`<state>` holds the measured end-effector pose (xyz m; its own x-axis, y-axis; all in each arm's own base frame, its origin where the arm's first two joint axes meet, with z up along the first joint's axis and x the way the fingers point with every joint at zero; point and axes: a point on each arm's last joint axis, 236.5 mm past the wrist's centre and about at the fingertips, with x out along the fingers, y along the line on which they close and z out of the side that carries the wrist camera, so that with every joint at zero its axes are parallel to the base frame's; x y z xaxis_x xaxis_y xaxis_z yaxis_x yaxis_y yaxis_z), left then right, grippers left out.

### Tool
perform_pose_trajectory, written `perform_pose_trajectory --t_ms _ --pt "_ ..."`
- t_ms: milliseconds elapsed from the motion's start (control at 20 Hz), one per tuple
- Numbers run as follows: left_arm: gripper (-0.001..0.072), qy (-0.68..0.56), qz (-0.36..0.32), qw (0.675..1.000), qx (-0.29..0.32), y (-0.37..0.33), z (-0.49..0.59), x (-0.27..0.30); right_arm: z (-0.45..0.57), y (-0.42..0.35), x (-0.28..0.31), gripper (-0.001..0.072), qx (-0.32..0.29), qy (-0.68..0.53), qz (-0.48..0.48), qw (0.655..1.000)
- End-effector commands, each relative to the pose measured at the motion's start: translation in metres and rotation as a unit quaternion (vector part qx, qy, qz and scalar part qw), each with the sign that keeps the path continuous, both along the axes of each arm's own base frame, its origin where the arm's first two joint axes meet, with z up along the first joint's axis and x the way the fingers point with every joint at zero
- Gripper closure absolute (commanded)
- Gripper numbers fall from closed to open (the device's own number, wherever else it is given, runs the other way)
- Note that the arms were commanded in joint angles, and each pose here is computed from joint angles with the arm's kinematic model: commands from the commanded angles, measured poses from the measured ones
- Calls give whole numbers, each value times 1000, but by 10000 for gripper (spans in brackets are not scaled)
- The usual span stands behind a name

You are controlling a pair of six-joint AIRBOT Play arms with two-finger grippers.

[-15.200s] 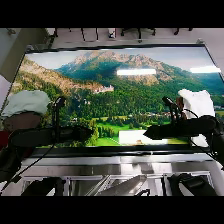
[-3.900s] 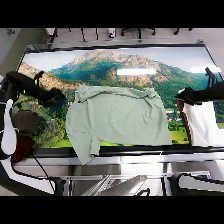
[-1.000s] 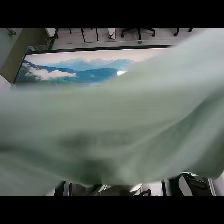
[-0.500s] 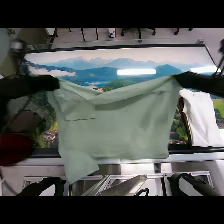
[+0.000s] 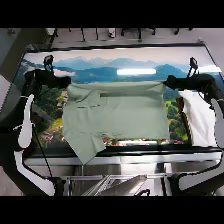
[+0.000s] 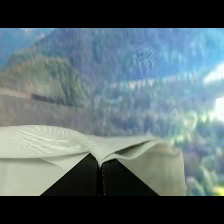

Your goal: Fold the shirts.

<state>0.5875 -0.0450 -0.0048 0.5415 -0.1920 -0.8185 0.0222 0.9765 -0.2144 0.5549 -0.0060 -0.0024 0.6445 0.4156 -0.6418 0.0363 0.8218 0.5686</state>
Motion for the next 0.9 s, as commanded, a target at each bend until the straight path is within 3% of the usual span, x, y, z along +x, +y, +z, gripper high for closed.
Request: perform_pose_trajectory --t_ms 0,400,850 --pt "693 -50 15 999 -11 -1 41 38 22 -4 23 684 15 -13 -8 1000" --pt "693 12 12 1000 0 1 -9 16 -37 2 8 684 -30 59 20 998" --pt "693 115 19 992 54 24 -59 -28 -98 6 -7 684 -72 126 38 989"
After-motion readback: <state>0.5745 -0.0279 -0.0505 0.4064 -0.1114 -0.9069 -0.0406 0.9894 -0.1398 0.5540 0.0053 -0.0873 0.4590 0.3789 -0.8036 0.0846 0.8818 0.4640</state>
